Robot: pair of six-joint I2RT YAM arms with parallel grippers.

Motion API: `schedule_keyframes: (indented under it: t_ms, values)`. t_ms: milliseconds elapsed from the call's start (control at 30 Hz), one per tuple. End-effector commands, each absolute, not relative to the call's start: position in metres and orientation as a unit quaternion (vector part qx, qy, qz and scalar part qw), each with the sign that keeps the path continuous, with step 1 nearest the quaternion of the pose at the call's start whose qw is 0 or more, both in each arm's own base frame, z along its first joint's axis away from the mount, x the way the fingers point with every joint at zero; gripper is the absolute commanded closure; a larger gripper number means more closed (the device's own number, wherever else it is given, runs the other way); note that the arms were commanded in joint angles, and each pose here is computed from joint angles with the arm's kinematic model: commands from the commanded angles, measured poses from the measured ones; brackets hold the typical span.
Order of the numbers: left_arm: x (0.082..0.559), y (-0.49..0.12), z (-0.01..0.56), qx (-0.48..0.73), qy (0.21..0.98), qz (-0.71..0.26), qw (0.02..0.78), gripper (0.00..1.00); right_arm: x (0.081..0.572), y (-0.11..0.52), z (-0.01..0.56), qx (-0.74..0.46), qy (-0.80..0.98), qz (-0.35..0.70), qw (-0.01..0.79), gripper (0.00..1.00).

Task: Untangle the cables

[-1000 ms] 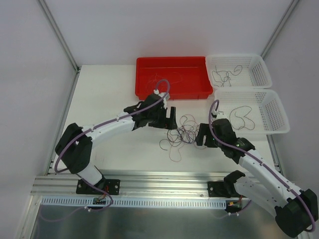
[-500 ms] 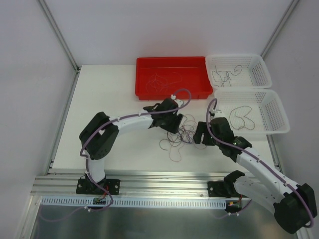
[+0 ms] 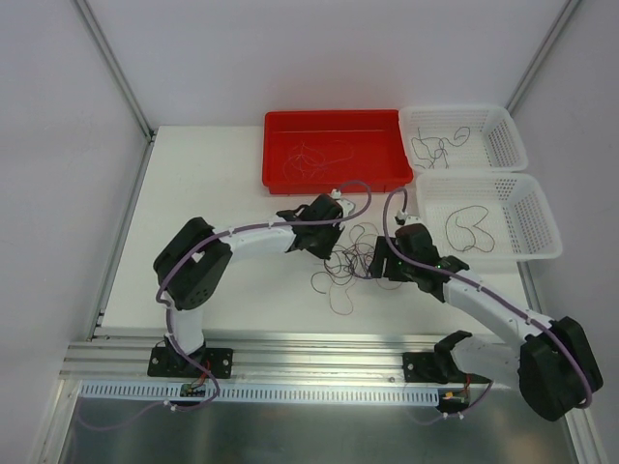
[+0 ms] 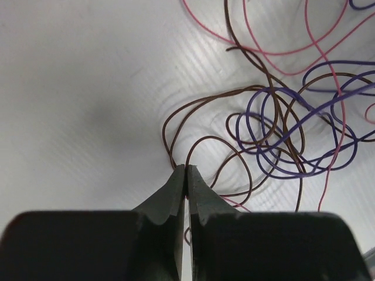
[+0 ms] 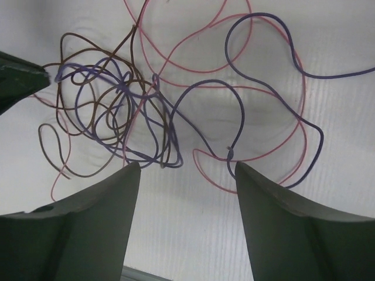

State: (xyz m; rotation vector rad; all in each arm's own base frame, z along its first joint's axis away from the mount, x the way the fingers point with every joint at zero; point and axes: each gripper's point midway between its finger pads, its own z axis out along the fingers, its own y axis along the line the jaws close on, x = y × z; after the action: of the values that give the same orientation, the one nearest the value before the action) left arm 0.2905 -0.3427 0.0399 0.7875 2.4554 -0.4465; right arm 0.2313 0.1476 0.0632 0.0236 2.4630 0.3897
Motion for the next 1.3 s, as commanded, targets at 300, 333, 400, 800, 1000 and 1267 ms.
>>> schedule_keyframes:
  t_ms: [300, 333, 400, 800, 1000, 1267]
  values:
    - [0.294, -0.261, 0.166, 0.183, 0.882, -0.130, 0.413, 1.00, 0.242, 0.157, 0.036, 0.072, 0.944, 0.162, 0.278, 0.99]
    - [0.295, -0.247, 0.186, 0.163, 0.878, -0.132, 0.430, 1.00, 0.241, 0.157, 0.036, 0.072, 0.944, 0.161, 0.277, 0.99]
    - [0.299, -0.213, 0.199, 0.116, 0.888, -0.111, 0.430, 1.00, 0.241, 0.154, 0.035, 0.081, 0.944, 0.159, 0.277, 0.99]
    - [0.284, 0.004, 0.338, -0.149, 0.836, 0.064, 0.525, 1.00, 0.241, 0.148, 0.029, 0.093, 0.946, 0.158, 0.269, 0.99]
    - [0.278, 0.014, 0.361, -0.164, 0.823, 0.043, 0.543, 1.00, 0.244, 0.154, 0.035, 0.084, 0.943, 0.170, 0.274, 0.99]
    - [0.295, -0.032, 0.321, -0.080, 0.845, -0.054, 0.526, 1.00, 0.264, 0.211, 0.079, -0.010, 0.928, 0.230, 0.293, 0.94]
